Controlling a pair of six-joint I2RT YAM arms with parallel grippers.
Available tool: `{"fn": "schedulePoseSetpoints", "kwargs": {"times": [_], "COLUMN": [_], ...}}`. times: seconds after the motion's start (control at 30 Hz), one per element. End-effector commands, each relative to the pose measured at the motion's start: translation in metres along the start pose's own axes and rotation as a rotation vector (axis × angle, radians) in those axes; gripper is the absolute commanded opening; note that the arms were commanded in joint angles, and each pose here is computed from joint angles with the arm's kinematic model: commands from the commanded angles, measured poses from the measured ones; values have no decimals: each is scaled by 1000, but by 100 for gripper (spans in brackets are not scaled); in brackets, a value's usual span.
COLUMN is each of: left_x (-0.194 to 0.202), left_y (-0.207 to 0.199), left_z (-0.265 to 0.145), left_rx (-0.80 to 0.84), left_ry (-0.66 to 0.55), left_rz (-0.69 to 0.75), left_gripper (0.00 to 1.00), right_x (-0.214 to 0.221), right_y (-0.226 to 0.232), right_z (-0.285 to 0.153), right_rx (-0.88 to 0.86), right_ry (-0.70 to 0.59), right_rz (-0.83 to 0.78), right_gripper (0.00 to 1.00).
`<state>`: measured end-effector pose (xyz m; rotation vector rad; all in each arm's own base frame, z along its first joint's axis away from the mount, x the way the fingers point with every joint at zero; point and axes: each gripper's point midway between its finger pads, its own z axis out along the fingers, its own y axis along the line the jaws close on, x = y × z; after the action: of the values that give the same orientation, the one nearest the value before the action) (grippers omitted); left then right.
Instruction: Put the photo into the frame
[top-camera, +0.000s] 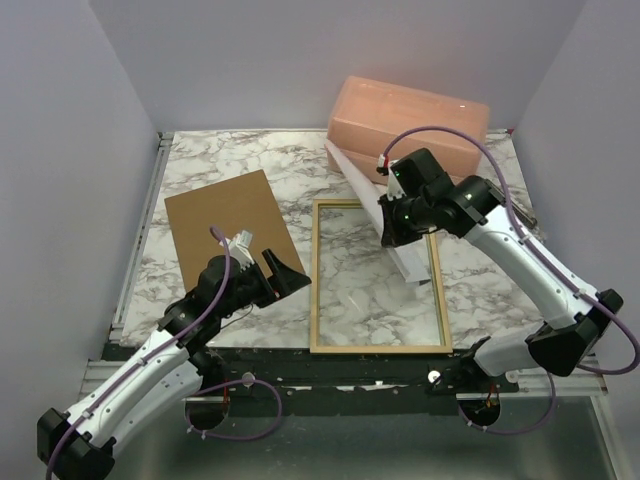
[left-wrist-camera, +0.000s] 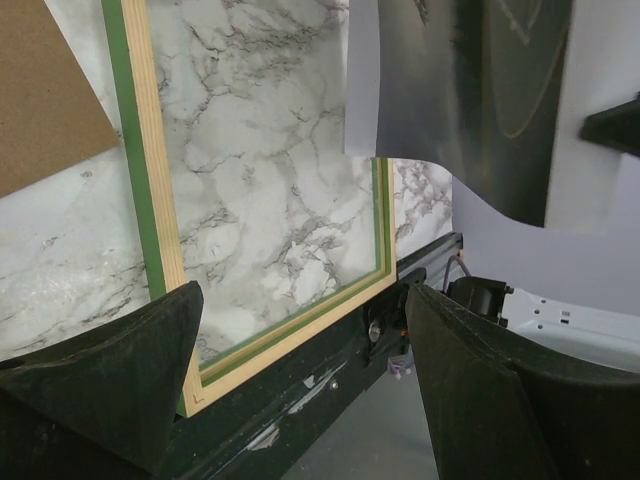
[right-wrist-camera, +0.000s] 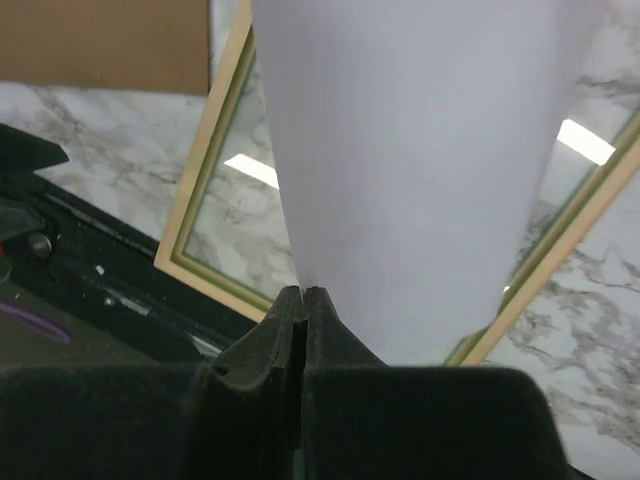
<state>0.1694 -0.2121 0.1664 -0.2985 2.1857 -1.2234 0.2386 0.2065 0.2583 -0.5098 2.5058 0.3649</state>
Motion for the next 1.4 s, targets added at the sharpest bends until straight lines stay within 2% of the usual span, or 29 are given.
{"fn": "schedulePoseSetpoints", "kwargs": {"times": [0.0, 0.3, 0.6, 0.8, 0.9, 0.97, 1.07, 1.2, 1.27, 1.37], "left_x": [-3, 1, 10, 21, 24, 25, 29, 35, 37, 41], "left_y": [-11, -9, 7, 24, 30, 34, 42, 53, 60, 71], "left_z": [-5, -4, 8, 18, 21, 23, 27, 32, 34, 36], "left_rx": [26, 56, 26, -23, -30, -36, -54, -90, -113, -153], "left_ry": [-9, -9, 18, 63, 64, 64, 75, 92, 98, 106], "left_rz": [-2, -38, -77, -107, -118, -125, -133, -139, -133, -128], "left_gripper": [85, 89, 91, 91, 91, 91, 90, 87, 85, 82], "right_x": [15, 52, 90, 110, 118, 121, 120, 116, 114, 111], "right_y": [40, 86, 99, 126, 140, 146, 147, 139, 134, 125], "right_z": [20, 62, 111, 123, 125, 125, 124, 124, 124, 123], "right_rx": [-225, -446, -477, -572, -612, -638, -650, -596, -567, -547], "right_ry": [61, 155, 221, 269, 294, 305, 294, 256, 234, 212], "right_rz": [31, 111, 199, 210, 201, 202, 207, 218, 236, 265], "right_gripper": [1, 1, 2, 6, 16, 25, 51, 74, 80, 83]}}
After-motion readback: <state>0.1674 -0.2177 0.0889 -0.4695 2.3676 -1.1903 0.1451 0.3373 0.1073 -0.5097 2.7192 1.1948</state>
